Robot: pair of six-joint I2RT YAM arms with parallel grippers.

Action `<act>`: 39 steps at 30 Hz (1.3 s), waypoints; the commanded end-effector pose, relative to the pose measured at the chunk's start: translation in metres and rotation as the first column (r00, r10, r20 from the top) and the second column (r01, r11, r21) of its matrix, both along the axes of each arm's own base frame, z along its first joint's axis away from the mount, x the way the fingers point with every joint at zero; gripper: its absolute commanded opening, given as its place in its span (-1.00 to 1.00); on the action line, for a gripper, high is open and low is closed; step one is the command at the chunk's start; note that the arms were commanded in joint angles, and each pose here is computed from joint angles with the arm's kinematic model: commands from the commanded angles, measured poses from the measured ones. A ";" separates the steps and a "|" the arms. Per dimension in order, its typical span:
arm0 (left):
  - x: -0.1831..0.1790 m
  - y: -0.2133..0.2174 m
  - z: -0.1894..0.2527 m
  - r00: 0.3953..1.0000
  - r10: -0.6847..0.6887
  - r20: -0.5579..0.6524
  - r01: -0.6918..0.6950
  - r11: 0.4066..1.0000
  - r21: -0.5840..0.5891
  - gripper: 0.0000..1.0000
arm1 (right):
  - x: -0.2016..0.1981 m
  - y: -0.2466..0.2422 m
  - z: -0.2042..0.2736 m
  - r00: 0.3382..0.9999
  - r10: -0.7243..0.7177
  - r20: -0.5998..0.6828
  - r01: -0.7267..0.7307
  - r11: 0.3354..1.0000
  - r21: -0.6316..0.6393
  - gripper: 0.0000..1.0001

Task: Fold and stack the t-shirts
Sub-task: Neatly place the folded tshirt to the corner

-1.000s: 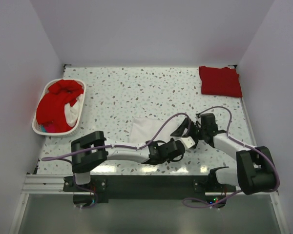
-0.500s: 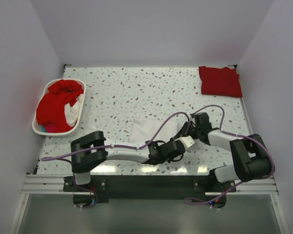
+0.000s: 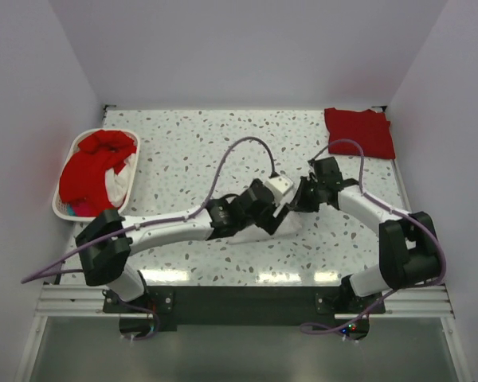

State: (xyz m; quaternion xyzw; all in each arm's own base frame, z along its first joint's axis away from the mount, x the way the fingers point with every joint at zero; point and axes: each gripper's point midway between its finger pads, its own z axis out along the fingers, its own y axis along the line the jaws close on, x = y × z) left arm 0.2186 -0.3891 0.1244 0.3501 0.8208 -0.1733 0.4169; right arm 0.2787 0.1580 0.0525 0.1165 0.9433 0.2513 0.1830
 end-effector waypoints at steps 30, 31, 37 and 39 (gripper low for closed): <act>0.129 0.280 0.014 0.734 0.678 0.032 -0.678 0.733 0.055 1.00 | 0.301 -0.191 0.093 0.912 -0.096 0.398 0.353 0.675 -0.647 -1.00; 0.130 0.280 0.012 0.735 0.677 0.030 -0.677 0.733 0.063 1.00 | 0.305 -0.203 0.098 0.900 -0.120 0.420 0.385 0.669 -0.636 -1.00; 0.130 0.277 0.004 0.743 0.669 0.012 -0.668 0.740 0.078 1.00 | 0.317 -0.256 0.127 0.843 -0.202 0.498 0.496 0.648 -0.577 -1.00; 0.130 0.276 0.004 0.745 0.668 0.009 -0.666 0.742 0.079 1.00 | 0.318 -0.272 0.138 0.821 -0.217 0.528 0.528 0.642 -0.556 -1.00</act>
